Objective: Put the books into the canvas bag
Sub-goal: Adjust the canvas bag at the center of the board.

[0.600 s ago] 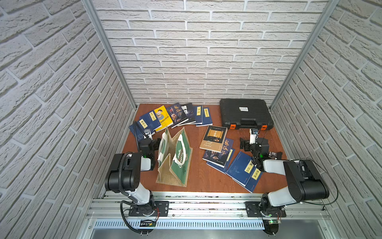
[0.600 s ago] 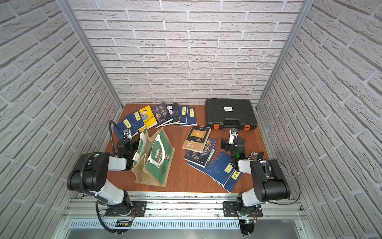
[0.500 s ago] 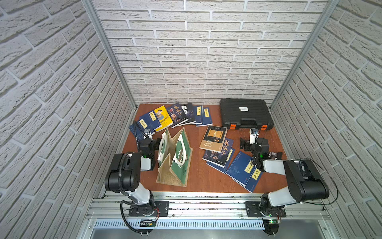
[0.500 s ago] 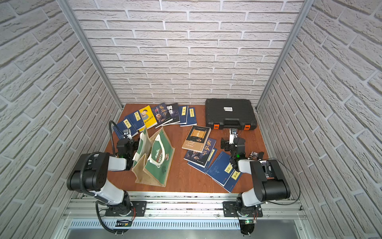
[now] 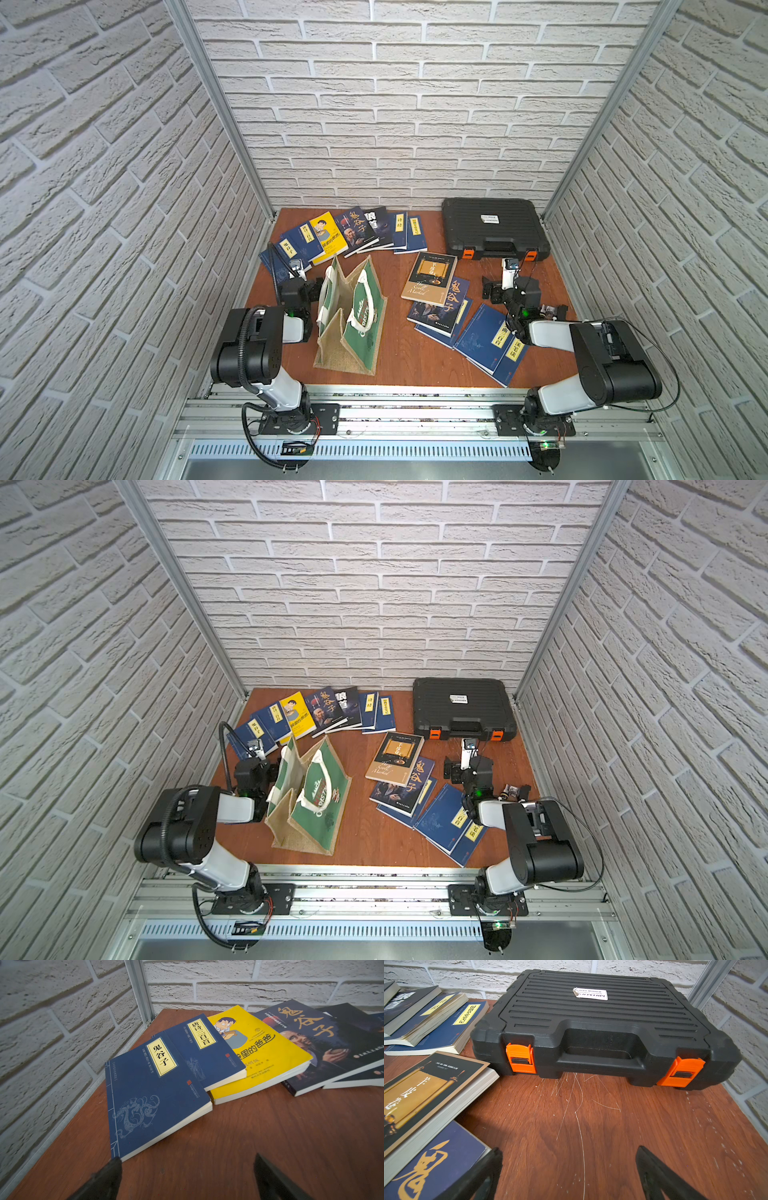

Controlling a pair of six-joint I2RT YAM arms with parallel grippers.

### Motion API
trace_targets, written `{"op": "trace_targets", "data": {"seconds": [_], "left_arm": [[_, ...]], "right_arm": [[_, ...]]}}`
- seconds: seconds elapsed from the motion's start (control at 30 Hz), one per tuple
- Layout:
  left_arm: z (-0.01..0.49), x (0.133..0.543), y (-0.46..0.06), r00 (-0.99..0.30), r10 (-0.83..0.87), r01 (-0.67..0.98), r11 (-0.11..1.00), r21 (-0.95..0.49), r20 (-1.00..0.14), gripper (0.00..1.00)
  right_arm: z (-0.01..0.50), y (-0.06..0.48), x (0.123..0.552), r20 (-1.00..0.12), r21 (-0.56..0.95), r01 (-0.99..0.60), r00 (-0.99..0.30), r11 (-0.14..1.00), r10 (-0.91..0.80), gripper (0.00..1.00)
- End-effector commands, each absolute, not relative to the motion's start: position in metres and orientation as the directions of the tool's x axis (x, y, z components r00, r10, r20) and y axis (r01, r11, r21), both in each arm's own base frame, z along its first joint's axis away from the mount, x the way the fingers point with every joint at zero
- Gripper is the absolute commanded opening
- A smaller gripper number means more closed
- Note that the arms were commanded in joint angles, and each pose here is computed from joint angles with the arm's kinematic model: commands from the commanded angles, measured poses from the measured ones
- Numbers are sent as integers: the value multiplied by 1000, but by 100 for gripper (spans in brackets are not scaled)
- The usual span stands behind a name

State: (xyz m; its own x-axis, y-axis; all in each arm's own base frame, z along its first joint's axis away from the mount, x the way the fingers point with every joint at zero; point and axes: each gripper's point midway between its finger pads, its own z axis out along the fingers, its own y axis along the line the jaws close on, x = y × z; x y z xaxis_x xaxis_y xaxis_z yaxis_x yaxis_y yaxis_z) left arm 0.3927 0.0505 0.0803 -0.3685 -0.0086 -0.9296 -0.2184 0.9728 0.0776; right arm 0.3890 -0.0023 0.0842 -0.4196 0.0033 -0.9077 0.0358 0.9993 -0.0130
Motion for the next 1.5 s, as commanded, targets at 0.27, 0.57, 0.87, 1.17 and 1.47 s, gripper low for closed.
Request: {"op": "trace_targets", "data": {"seconds": [0.27,0.57,0.87,1.17,1.47], "left_arm": [[91,393,52,-332,0,-218,973,76,-943,98],[91,393,52,-333,-1,-218,973,76,-943,98],[91,392,53,-333,-3,-220,973,75,-943,98],[102,376,63,-270,-31,-295,954,52,-962,98],[111,367,60,-207,-4,-294,954,58,-978,98]], "right_arm": [[94,1,389,-922,-15,23,-387,1000,-5,100],[94,1,389,-922,-15,22,-387,1000,-5,100],[95,1,389,-922,-15,22,-387,1000,-5,100],[109,24,397,-902,-11,-121,-426,993,-62,95],[151,28,404,-803,95,-76,-595,993,31,86]]}}
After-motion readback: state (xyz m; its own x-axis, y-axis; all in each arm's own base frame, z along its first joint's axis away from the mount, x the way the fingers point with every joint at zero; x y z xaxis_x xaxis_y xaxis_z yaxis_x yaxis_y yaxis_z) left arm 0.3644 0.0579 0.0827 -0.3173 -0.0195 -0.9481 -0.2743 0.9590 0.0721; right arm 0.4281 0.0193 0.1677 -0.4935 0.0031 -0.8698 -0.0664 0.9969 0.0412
